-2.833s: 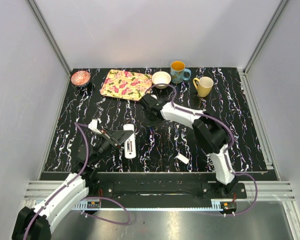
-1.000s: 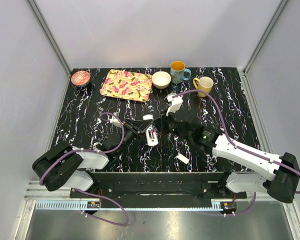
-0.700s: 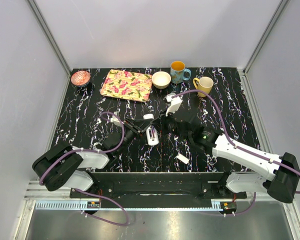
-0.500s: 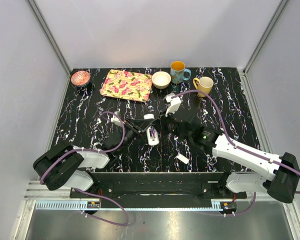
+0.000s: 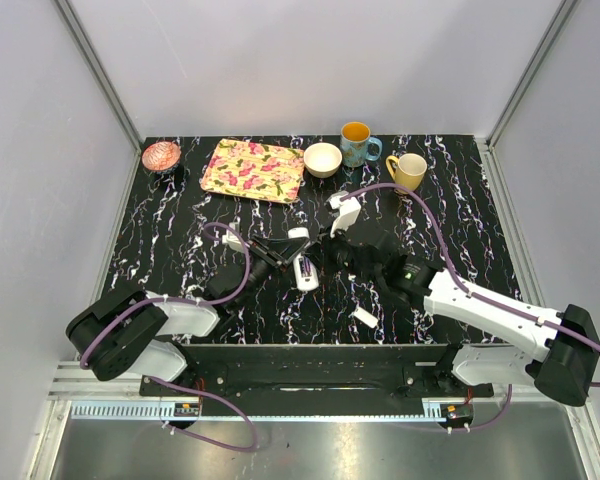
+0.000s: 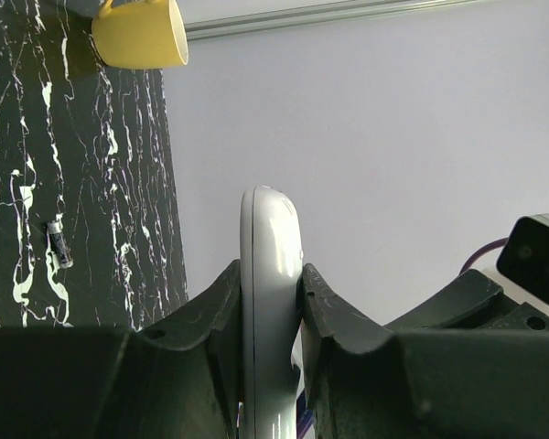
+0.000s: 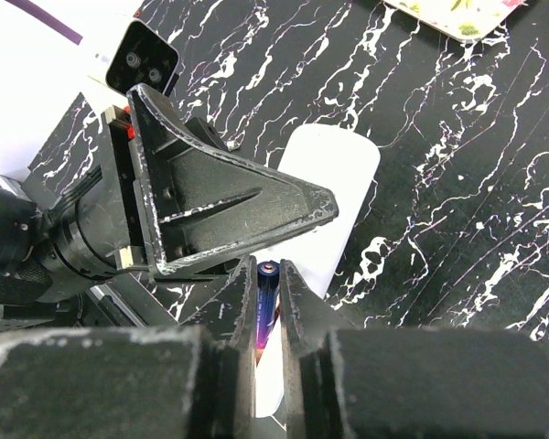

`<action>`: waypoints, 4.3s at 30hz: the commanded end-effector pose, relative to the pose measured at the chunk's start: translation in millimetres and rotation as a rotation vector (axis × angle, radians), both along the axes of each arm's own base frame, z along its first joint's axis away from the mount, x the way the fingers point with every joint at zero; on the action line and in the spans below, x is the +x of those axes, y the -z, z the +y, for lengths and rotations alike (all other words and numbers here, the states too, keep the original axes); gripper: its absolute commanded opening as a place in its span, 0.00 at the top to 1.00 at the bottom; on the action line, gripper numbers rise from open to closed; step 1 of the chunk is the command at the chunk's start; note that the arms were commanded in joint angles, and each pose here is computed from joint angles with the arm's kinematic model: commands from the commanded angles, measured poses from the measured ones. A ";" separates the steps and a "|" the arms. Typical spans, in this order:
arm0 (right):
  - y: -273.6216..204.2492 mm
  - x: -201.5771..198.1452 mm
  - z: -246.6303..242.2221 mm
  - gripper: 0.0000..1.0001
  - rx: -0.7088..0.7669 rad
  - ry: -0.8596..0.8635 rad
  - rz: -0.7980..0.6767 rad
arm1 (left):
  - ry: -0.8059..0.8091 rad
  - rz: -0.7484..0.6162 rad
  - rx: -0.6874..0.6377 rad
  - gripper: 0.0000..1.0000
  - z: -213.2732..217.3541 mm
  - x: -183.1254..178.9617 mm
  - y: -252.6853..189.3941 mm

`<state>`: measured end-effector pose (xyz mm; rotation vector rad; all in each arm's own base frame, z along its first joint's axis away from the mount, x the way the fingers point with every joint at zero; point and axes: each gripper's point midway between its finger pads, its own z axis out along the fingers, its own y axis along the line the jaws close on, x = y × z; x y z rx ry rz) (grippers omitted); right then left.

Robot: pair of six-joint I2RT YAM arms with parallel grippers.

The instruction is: Load the batteries into the remote control

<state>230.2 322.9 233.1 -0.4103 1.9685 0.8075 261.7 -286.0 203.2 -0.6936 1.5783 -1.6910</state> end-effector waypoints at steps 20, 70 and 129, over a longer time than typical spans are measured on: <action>14.1 -16.3 -5.5 1.00 -0.053 -0.034 0.078 | -0.022 -0.188 -0.177 1.00 7.1 -2.5 -76.0; 49.2 -11.3 -28.4 0.84 -0.193 0.120 0.214 | -0.015 -0.200 -0.171 1.00 5.4 -3.4 -74.4; -30.5 -1.2 -38.9 0.37 -0.094 0.171 0.065 | -0.030 -0.180 -0.118 1.00 19.0 13.4 -51.7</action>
